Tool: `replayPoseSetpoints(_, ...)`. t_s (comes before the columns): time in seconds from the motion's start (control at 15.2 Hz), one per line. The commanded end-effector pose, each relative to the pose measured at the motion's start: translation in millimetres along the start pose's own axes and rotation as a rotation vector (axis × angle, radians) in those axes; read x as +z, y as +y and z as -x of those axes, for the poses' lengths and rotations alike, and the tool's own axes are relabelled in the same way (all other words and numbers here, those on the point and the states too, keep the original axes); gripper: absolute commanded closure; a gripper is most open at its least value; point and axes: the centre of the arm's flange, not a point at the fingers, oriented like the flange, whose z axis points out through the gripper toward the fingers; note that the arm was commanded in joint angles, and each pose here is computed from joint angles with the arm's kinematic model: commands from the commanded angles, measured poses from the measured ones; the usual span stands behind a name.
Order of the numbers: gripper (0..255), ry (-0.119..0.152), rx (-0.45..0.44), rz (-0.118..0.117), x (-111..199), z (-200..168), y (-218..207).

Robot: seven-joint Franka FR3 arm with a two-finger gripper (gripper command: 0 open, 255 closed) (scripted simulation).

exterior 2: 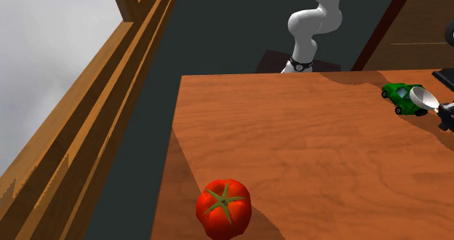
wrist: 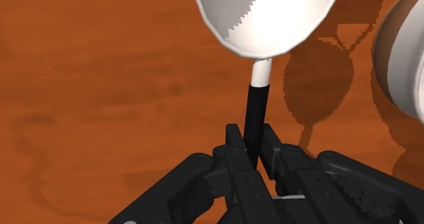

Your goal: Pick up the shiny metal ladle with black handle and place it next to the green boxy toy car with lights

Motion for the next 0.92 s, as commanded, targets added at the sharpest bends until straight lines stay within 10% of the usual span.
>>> replayPoseSetpoints(0.0, 255, 0.000, 0.000, 0.000, 11.6, 1.9, 0.2)
replayPoseSetpoints(0.86, 255, 0.000, 0.000, 0.000, 74.8, 9.0, 6.2)
